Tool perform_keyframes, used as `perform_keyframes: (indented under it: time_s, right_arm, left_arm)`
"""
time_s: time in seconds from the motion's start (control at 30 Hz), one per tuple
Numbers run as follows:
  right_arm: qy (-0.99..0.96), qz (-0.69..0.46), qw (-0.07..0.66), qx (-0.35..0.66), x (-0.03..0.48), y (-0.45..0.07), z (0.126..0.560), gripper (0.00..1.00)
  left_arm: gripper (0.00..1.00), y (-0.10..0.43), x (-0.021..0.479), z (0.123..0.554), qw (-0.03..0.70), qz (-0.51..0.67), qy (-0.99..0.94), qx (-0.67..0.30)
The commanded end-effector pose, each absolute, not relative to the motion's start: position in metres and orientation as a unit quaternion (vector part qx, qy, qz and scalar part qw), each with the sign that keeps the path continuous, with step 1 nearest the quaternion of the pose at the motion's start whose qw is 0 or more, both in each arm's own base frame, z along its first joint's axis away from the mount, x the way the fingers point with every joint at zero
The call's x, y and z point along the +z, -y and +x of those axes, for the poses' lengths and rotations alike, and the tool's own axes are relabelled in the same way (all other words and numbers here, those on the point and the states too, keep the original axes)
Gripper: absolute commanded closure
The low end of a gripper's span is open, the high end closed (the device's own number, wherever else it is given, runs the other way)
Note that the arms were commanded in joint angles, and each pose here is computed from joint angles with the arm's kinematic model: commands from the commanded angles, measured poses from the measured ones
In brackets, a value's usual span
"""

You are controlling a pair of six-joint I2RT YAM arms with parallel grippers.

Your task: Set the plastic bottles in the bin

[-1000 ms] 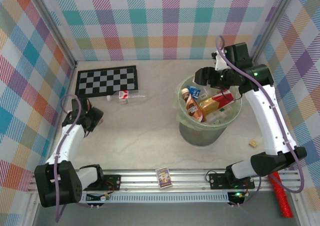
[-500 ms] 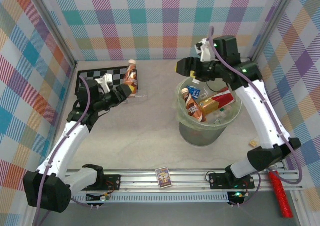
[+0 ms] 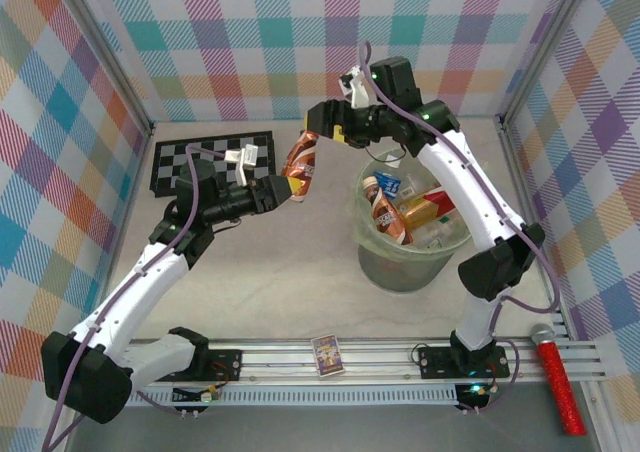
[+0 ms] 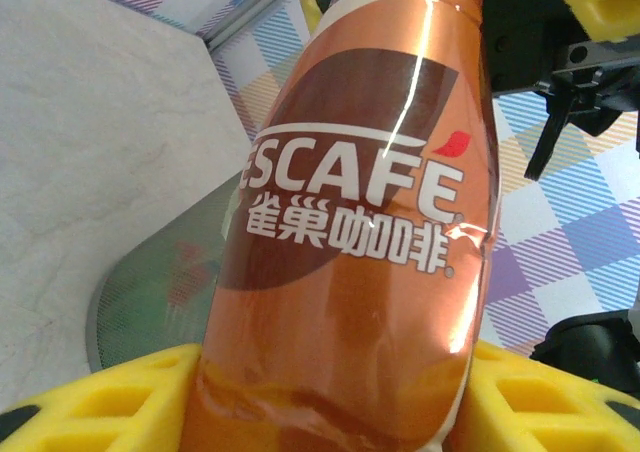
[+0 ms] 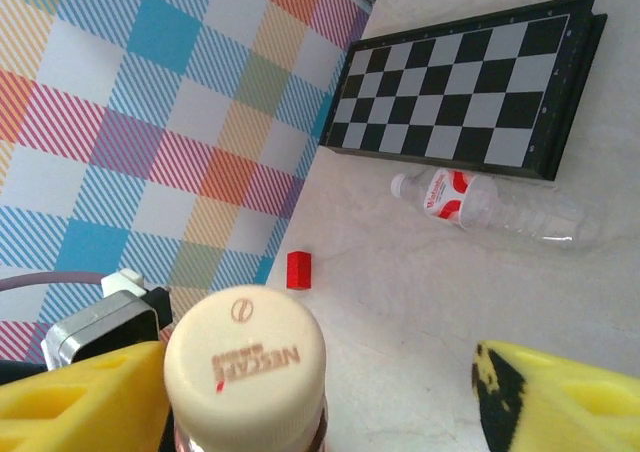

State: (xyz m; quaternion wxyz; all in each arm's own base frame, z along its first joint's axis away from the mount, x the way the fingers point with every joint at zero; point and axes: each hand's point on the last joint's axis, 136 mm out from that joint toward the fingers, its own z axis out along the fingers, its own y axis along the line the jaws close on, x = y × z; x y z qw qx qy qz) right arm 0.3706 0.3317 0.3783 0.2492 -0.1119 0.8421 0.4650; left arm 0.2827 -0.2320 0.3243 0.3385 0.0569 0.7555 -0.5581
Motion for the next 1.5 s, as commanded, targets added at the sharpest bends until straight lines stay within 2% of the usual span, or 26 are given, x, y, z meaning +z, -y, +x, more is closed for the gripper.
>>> perform_keyframes:
  time_s: [0.0, 0.1, 0.17, 0.43, 0.53, 0.63, 0.77, 0.83, 0.93, 1.17, 1.47]
  right_arm:
    - [-0.824, -0.131, 0.250, 0.491, 0.393, -0.347, 0.366, 0.31]
    - [-0.825, -0.132, 0.246, 0.491, 0.390, -0.349, 0.365, 0.48]
    - [-0.827, -0.128, 0.247, 0.488, 0.389, -0.348, 0.365, 0.56]
    - [-0.829, -0.121, 0.254, 0.484, 0.388, -0.347, 0.367, 0.74]
    - [-0.825, -0.122, 0.264, 0.484, 0.394, -0.345, 0.368, 0.79]
    - [-0.820, -0.121, 0.278, 0.485, 0.402, -0.344, 0.370, 0.81]
    - [-0.815, -0.119, 0.297, 0.483, 0.412, -0.338, 0.371, 0.83]
    - [-0.815, -0.116, 0.307, 0.477, 0.416, -0.331, 0.371, 0.83]
    - [-0.814, -0.109, 0.322, 0.470, 0.423, -0.317, 0.372, 0.83]
    - [-0.818, -0.076, 0.370, 0.434, 0.440, -0.257, 0.366, 0.83]
    - [-0.847, 0.005, 0.411, 0.336, 0.455, -0.139, 0.314, 0.83]
  left_arm:
    - [0.52, 0.239, 0.344, 0.280, 0.352, 0.085, -0.735, -0.574]
    - [0.53, 0.240, 0.338, 0.285, 0.344, 0.078, -0.742, -0.570]
    - [0.53, 0.240, 0.334, 0.287, 0.342, 0.075, -0.746, -0.566]
    - [0.52, 0.247, 0.327, 0.296, 0.328, 0.078, -0.749, -0.571]
    - [0.43, 0.249, 0.329, 0.299, 0.329, 0.077, -0.744, -0.576]
    - [0.34, 0.249, 0.333, 0.298, 0.335, 0.083, -0.736, -0.583]
    - [0.10, 0.249, 0.337, 0.295, 0.339, 0.087, -0.728, -0.590]
    - [0.04, 0.249, 0.340, 0.294, 0.342, 0.087, -0.725, -0.591]
    - [0.00, 0.246, 0.341, 0.292, 0.345, 0.085, -0.727, -0.588]
    - [0.00, 0.243, 0.341, 0.288, 0.354, 0.088, -0.730, -0.578]
    - [0.00, 0.248, 0.338, 0.299, 0.359, 0.093, -0.730, -0.574]
